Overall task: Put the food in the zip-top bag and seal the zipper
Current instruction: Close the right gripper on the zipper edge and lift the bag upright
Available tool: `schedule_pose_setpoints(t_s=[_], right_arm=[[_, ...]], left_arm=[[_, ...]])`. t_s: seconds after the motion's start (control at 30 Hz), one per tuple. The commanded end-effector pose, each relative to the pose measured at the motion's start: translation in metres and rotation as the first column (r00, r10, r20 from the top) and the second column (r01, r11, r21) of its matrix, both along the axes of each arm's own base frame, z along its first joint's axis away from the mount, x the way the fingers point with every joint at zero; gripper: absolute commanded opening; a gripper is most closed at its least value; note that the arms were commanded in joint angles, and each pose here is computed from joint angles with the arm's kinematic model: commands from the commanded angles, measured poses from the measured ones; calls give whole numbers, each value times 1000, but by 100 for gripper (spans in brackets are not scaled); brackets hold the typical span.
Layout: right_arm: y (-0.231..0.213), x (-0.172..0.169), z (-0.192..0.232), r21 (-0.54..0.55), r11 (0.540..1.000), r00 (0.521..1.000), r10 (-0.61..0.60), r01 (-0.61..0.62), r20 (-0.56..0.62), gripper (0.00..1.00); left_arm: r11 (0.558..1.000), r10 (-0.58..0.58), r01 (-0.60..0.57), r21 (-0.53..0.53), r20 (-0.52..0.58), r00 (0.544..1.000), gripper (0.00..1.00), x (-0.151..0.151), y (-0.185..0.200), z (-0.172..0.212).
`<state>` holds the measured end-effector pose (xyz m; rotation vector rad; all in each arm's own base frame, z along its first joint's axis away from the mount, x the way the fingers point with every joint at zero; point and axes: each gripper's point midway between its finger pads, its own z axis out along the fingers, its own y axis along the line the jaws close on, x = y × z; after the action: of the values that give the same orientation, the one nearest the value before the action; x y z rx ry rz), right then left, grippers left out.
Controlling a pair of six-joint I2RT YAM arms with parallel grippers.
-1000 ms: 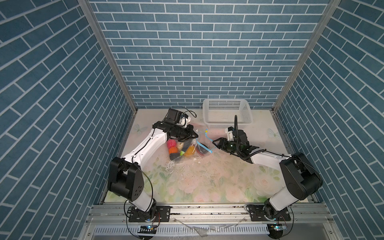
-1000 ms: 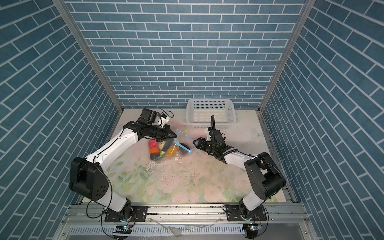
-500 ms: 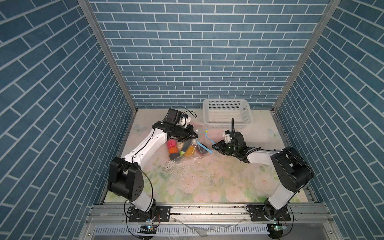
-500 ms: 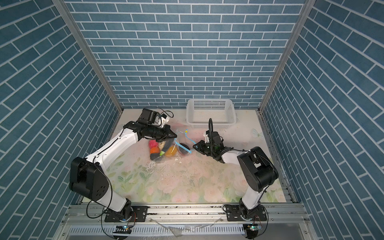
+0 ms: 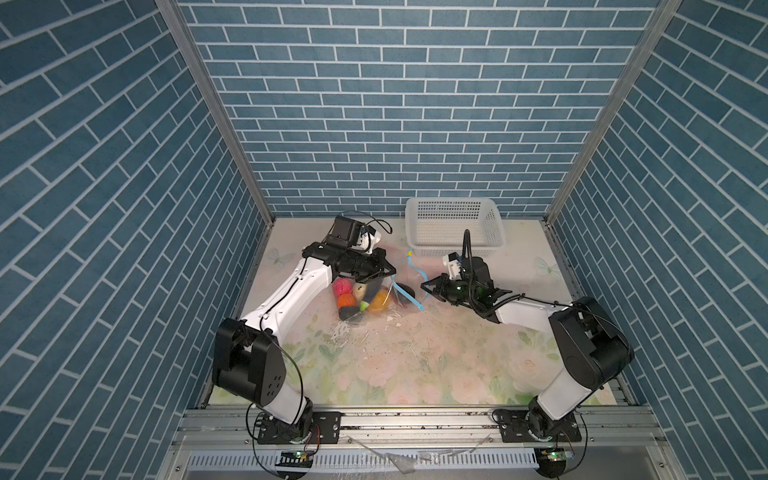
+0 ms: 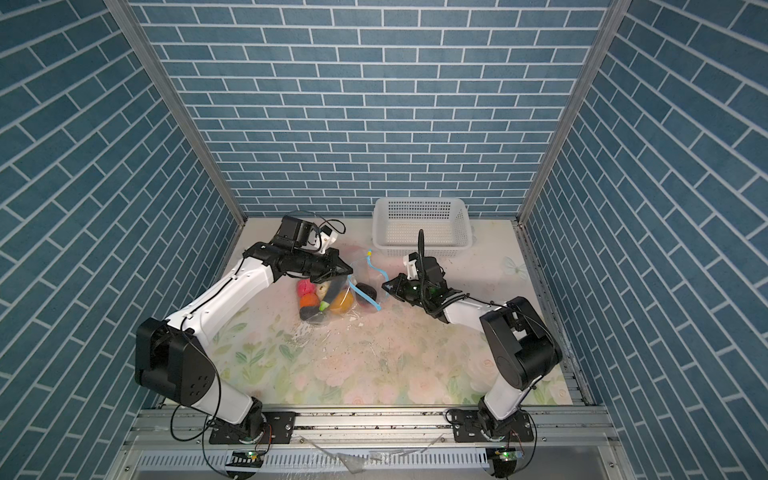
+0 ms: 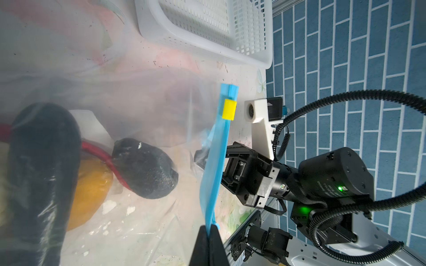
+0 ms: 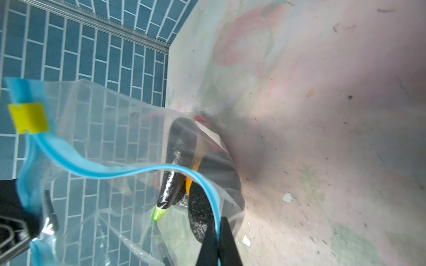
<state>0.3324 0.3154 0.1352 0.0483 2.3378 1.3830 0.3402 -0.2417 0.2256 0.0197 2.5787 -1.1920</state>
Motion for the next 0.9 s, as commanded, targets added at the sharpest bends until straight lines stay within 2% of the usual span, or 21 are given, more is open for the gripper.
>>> schedule_pose_setpoints(t_s=[0.0, 0.2, 0.47, 0.87], right_arm=[[9, 3, 53, 34, 999, 992, 35, -39, 118, 0], [15, 1, 95, 13, 997, 977, 75, -80, 199, 0], [20, -12, 138, -97, 978, 941, 204, -185, 269, 0], [25, -17, 209, -122, 973, 891, 230, -198, 392, 0]], left_arm=[[1000, 8, -8, -2, 60, 998, 0, -1, 5, 25], [1000, 18, -19, 7, 123, 992, 0, -4, 11, 49], [999, 44, -44, 0, 188, 981, 0, -10, 20, 76], [995, 96, -94, -22, 248, 964, 0, -13, 28, 105]])
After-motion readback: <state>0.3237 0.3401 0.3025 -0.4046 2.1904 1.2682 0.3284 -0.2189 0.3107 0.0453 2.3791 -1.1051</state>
